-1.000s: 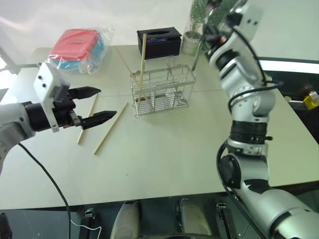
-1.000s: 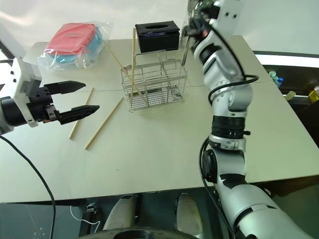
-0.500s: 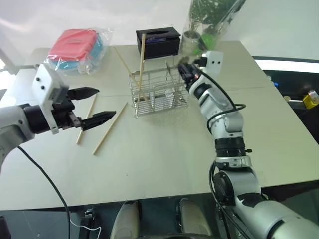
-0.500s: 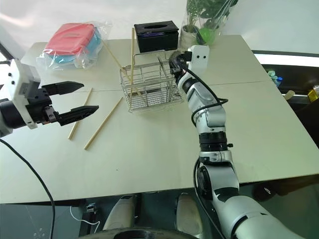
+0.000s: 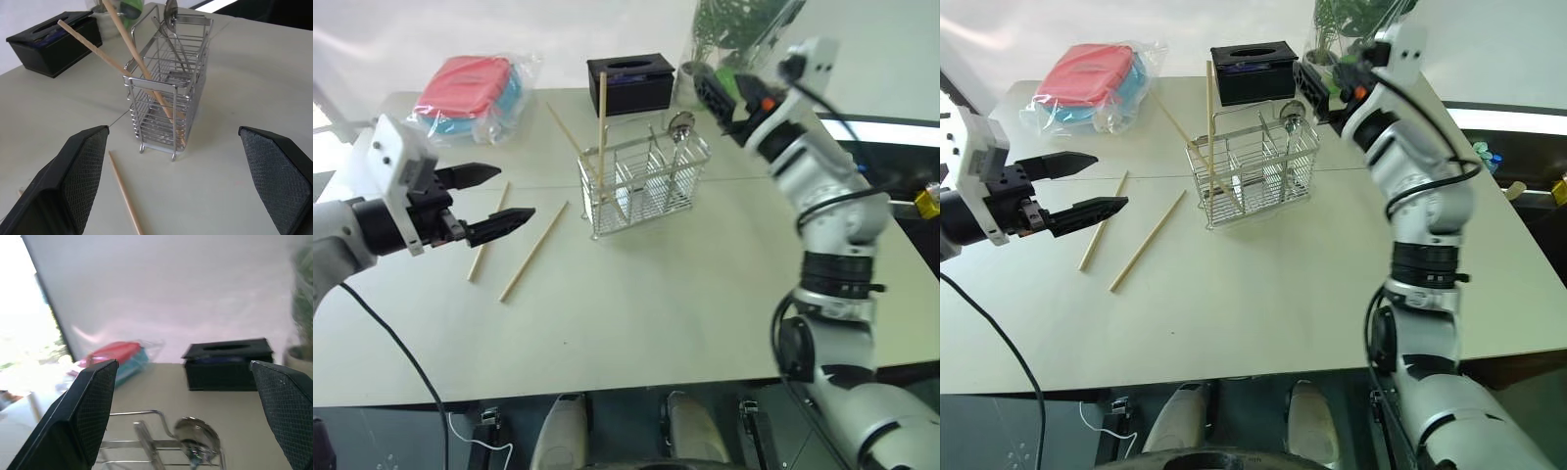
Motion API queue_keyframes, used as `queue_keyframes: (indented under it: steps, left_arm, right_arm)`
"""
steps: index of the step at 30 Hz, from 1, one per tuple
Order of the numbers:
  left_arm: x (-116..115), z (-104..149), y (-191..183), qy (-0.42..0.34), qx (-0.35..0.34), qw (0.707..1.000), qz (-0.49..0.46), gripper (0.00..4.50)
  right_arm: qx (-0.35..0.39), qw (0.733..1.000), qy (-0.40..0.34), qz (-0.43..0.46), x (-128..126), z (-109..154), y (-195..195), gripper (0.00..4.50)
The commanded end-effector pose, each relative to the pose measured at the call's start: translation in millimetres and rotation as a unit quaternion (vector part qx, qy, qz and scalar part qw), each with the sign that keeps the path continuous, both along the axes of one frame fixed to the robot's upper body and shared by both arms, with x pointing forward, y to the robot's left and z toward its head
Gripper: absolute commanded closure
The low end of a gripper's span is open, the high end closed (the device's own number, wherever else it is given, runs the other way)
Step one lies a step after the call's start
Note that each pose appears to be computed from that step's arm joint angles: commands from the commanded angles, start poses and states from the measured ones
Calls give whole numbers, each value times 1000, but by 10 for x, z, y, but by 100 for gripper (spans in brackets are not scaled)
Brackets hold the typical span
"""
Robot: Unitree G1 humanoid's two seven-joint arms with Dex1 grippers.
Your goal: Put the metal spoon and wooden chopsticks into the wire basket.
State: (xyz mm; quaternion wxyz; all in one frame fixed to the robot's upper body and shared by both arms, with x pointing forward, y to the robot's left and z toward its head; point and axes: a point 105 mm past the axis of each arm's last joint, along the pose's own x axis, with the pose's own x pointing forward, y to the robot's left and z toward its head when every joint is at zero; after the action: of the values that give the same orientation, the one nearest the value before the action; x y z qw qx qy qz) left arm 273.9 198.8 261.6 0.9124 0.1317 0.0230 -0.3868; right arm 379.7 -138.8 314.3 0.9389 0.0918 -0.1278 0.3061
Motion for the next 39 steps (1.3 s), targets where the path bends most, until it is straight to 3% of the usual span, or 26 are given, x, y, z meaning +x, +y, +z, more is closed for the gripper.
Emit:
queue_keyframes:
  steps: [1, 4, 7, 10, 18, 25, 31, 39]
  left_arm:
    - [35, 115, 77, -27, 5, 999, 20, 0]
    - [138, -8, 229, -16, 31, 997, 65, 0]
    - [337, -192, 473, 10, 57, 988, 145, 0]
    - [489, -291, 647, 32, 55, 977, 204, 0]
    - [1103, -645, 747, 144, 15, 943, 298, 0]
    - [1507, -893, 685, 198, 56, 926, 318, 0]
    - [1657, -1076, 579, 226, 88, 917, 318, 0]
    - [1616, -1371, 560, 272, 122, 895, 332, 0]
  right_arm:
    - [-32, 998, -8, 61, -244, 93, 74, 5]
    - [-125, 984, -23, 128, -530, -25, 139, 5]
    - [-223, 951, -27, 213, -899, -230, 142, 5]
    - [-258, 931, -14, 257, -1097, -342, 106, 5]
    - [-265, 925, 13, 272, -1272, -524, 61, 5]
    - [-274, 921, 21, 277, -1423, -570, 33, 5]
    - [-265, 929, 18, 257, -1484, -531, 19, 5]
    - [-250, 941, 25, 225, -1510, -552, -33, 5]
